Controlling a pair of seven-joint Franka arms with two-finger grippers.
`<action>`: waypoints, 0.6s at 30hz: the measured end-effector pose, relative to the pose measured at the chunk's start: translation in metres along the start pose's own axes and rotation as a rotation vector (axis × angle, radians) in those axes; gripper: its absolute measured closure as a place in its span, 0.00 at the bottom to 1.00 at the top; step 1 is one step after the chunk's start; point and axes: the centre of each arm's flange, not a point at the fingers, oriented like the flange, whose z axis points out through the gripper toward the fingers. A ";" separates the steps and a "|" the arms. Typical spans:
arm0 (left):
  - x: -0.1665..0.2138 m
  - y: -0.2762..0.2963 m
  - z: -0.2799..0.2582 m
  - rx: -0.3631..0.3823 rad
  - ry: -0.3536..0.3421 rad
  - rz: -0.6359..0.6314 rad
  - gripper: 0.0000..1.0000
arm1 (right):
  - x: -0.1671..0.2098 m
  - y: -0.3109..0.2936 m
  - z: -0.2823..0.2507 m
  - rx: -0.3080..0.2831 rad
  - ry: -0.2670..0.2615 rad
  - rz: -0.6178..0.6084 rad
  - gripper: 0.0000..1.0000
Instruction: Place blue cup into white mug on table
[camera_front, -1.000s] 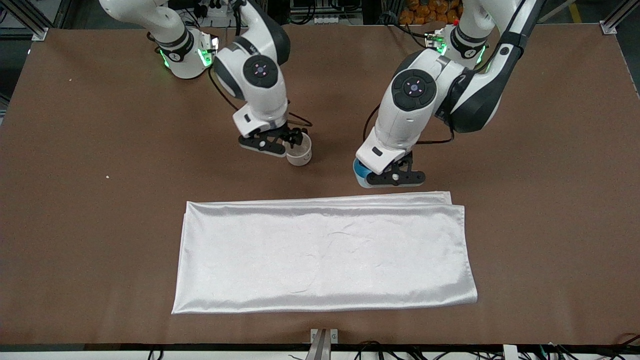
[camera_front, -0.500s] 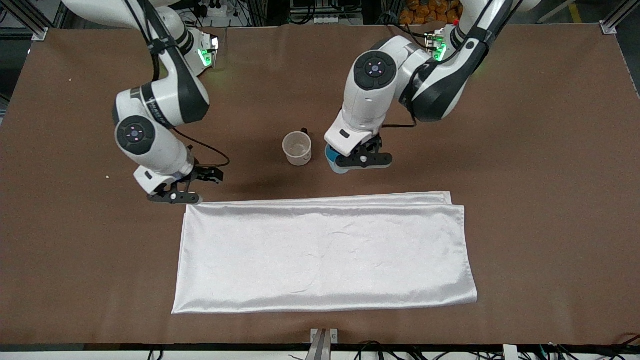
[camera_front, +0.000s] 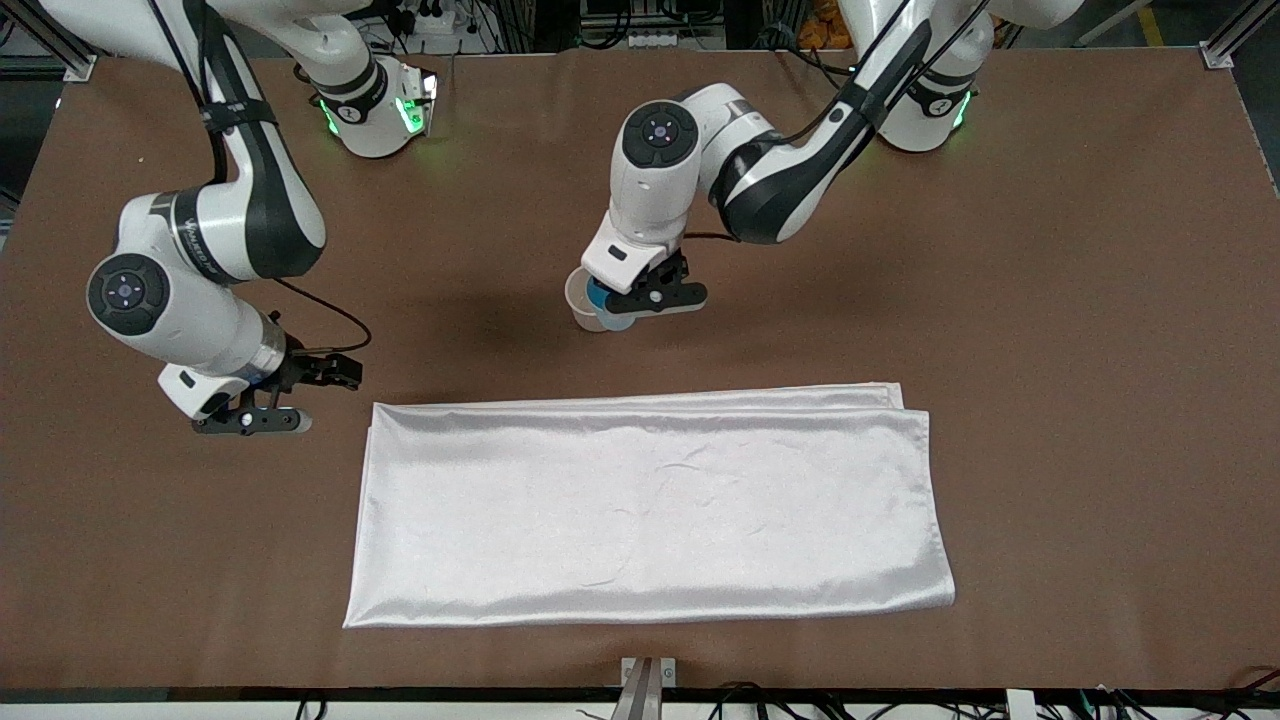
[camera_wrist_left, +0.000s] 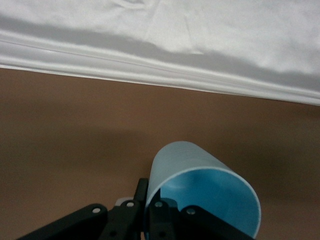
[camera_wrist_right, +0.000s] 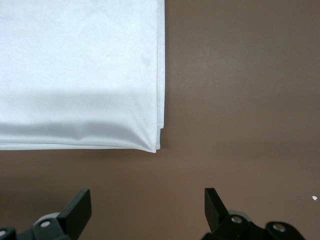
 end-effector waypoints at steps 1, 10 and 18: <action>-0.004 0.003 0.002 0.001 -0.002 -0.002 0.96 | 0.000 0.000 0.000 0.000 0.000 0.000 0.00; -0.033 0.022 0.027 -0.005 -0.016 -0.012 0.96 | -0.003 0.002 0.007 0.000 -0.004 -0.015 0.00; -0.047 0.030 0.042 0.000 -0.027 -0.031 0.96 | -0.028 -0.001 -0.003 -0.002 -0.003 -0.026 0.00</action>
